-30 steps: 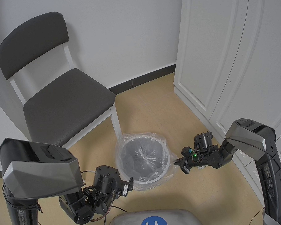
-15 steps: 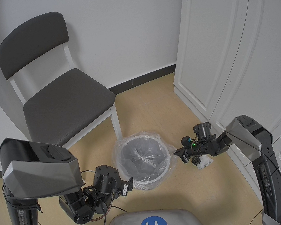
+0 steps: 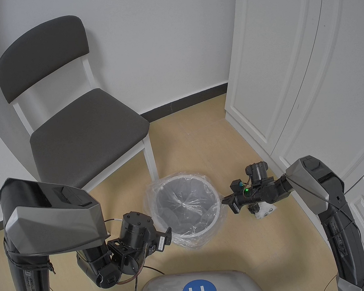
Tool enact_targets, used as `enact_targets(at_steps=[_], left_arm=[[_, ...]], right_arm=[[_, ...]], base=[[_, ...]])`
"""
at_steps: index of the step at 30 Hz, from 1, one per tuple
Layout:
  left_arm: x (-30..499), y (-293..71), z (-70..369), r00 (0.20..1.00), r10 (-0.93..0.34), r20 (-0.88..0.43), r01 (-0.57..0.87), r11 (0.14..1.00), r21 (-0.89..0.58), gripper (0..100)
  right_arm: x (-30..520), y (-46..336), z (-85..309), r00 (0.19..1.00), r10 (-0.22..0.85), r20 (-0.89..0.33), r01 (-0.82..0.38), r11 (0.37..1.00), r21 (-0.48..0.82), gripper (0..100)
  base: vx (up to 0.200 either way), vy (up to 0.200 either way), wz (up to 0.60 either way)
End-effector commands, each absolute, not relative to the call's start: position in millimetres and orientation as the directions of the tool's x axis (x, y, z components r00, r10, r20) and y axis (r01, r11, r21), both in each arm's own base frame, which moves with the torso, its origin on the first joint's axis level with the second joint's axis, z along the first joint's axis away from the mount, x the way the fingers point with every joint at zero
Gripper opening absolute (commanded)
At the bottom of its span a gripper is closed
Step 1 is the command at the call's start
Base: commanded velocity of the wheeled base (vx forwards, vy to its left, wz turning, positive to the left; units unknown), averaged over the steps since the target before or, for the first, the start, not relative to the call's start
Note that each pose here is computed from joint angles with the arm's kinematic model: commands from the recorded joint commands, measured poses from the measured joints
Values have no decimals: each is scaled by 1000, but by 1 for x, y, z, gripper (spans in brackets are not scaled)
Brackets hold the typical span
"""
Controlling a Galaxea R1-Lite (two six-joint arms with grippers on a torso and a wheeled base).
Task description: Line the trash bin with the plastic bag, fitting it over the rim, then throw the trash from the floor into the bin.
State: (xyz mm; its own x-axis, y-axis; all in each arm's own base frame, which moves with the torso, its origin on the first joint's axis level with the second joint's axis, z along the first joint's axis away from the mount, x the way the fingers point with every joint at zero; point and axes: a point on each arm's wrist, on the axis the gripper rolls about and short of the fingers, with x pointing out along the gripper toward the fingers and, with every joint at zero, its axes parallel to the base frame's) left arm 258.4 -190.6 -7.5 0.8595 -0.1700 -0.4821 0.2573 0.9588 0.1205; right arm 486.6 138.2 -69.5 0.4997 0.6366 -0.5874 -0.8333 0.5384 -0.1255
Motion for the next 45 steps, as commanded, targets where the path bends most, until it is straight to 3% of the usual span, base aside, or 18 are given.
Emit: enact_targets(at_steps=[1,26,27,38,45], left_arm=[[259,-190,-8,860,-168,-482,255,959,120,100],[264,-185,-9,876,-156,-456,230,967,111,100],[265,-185,-9,877,-156,-455,229,967,109,100],[266,-185,-9,884,-158,-440,225,969,103,100],[267,-185,-8,886,-157,-436,224,969,108,100]], right_arm=[[488,140,-73,488,636,-598,-838,533,-117,0],[500,155,-89,486,637,-599,-845,518,-134,0],[500,154,-89,487,636,-599,-844,520,-134,100],[498,137,-81,501,615,-609,-830,540,-137,100],[480,115,-62,502,597,-626,-839,511,-186,100]], base=[[0,0,0],[0,0,0],[0,0,0],[0,0,0],[0,0,0]])
